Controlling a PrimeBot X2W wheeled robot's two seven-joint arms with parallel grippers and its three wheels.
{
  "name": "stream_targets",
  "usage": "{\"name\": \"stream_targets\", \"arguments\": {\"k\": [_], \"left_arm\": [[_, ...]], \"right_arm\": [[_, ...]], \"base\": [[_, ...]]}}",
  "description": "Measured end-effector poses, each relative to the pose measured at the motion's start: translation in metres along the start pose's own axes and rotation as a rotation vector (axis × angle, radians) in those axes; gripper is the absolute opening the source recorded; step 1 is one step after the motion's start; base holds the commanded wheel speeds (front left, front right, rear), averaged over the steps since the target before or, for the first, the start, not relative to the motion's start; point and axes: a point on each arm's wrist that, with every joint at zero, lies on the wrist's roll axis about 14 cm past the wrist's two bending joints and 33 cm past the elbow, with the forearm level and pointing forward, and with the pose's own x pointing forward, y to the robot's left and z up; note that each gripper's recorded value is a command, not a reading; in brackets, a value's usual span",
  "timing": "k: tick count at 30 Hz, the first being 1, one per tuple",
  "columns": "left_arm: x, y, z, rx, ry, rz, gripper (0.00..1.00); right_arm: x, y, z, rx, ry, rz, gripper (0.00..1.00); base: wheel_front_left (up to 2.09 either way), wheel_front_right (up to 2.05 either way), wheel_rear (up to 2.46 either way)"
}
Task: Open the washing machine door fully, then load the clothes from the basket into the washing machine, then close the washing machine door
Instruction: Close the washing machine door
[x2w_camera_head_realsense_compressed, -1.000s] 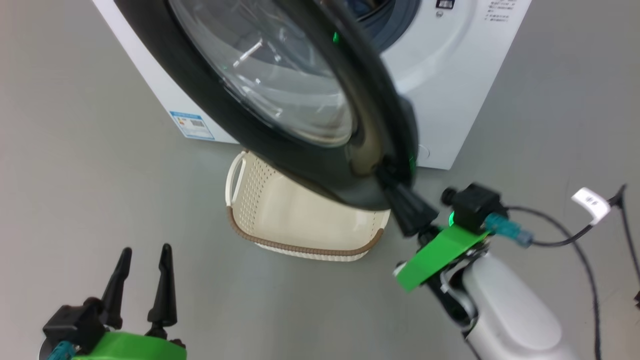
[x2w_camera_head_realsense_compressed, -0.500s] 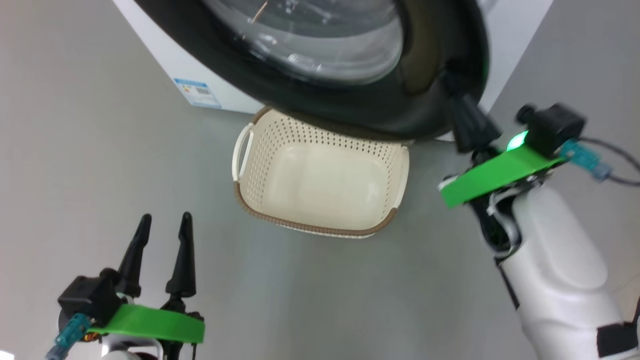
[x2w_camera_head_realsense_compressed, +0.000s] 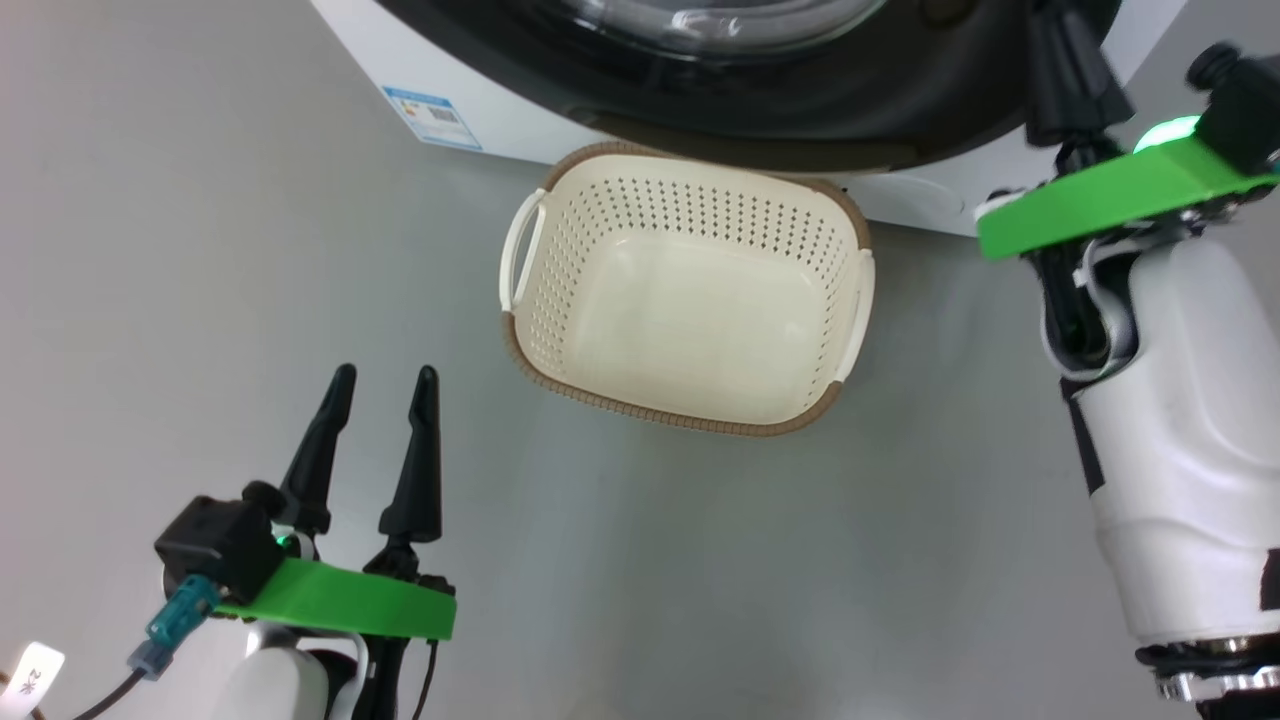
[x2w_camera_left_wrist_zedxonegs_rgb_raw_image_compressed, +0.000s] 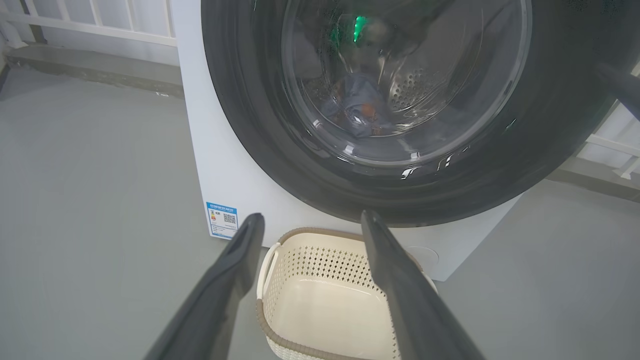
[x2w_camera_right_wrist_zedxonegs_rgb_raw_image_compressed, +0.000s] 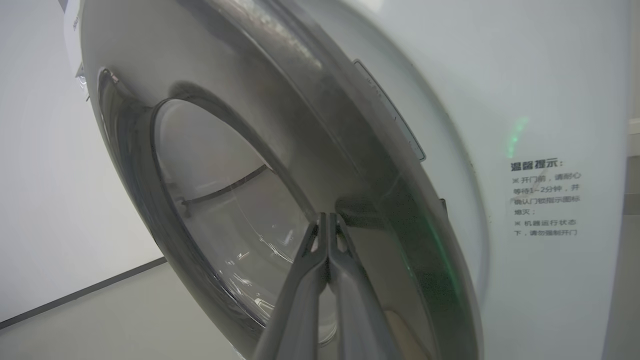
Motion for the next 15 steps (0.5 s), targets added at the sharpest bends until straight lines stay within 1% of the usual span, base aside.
{"name": "stream_targets", "arguments": {"k": [7,15], "left_arm": [[0.004,0.004,-0.007,0.0,0.017,0.013,1.0],[0.017,0.002,-0.012,0.003,0.023,0.003,1.0]], "right_arm": [[0.02,-0.007,0.001,0.02,-0.038,-0.011,0.0],[0.032,-0.024,-0.001,0.02,-0.068,-0.051,0.0]], "base": [[0.0,0.0,0.0],[0.0,0.0,0.0]]}}
